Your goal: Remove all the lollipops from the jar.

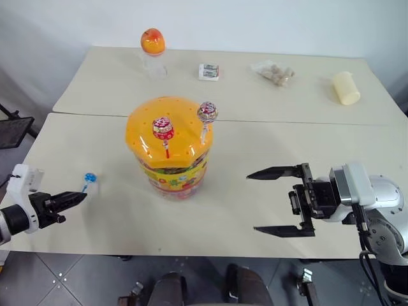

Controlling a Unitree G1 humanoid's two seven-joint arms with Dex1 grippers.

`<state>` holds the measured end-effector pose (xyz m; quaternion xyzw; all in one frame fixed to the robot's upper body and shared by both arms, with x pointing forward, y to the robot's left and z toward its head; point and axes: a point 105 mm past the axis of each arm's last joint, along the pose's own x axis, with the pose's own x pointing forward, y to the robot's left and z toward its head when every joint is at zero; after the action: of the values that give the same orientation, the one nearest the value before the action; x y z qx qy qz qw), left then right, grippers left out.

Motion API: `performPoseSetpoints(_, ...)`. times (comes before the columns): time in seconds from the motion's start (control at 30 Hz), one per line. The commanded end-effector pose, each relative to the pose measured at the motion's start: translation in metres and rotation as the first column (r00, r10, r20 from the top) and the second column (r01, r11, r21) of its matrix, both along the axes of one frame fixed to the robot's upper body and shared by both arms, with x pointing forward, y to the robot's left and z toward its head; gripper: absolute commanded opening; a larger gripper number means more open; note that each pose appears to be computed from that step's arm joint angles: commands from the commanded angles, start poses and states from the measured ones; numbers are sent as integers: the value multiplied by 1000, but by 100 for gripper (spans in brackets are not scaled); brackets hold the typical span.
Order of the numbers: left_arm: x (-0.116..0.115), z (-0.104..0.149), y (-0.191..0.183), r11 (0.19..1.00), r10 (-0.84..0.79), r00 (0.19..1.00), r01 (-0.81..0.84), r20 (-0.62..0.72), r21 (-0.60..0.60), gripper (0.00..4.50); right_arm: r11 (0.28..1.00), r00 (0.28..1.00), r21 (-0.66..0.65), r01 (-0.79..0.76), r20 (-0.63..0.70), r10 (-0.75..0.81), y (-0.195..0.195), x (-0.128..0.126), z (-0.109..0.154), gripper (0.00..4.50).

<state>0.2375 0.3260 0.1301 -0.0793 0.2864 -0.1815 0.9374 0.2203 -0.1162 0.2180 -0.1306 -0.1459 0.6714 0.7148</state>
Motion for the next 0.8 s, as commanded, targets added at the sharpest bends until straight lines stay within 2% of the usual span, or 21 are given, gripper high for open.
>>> performPoseSetpoints(0.03,-1,21,9,999,-30,997,28,70,25,214,991,998,121,53,24,-57,4,5,26,450)
performPoseSetpoints(0.17,11,52,-1,990,-138,944,136,298,27,339,982,1000,187,21,-17,-18,13,8,38,450)
performPoseSetpoints(0.23,5,74,-14,967,-202,878,250,434,-56,397,970,999,242,17,-50,-5,19,14,46,450)
performPoseSetpoints(0.33,-24,110,-49,835,-329,691,531,644,-142,397,957,996,288,13,-90,14,37,29,56,450)
performPoseSetpoints(0.4,-33,127,-69,766,-340,585,626,736,-144,397,955,995,295,-6,-92,35,46,35,59,450)
performPoseSetpoints(0.5,-44,145,-95,684,-330,473,716,817,-138,397,956,994,292,-32,-88,60,58,41,62,450)
performPoseSetpoints(0.57,-48,154,-108,653,-308,429,745,849,-140,397,956,993,289,-44,-90,73,62,43,63,450)
performPoseSetpoints(0.67,-53,153,-120,643,-311,410,755,858,-128,397,959,991,276,-64,-97,94,67,44,61,450)
performPoseSetpoints(0.8,-48,143,-113,689,-311,429,717,848,-110,397,966,989,245,-78,-101,106,73,46,55,450)
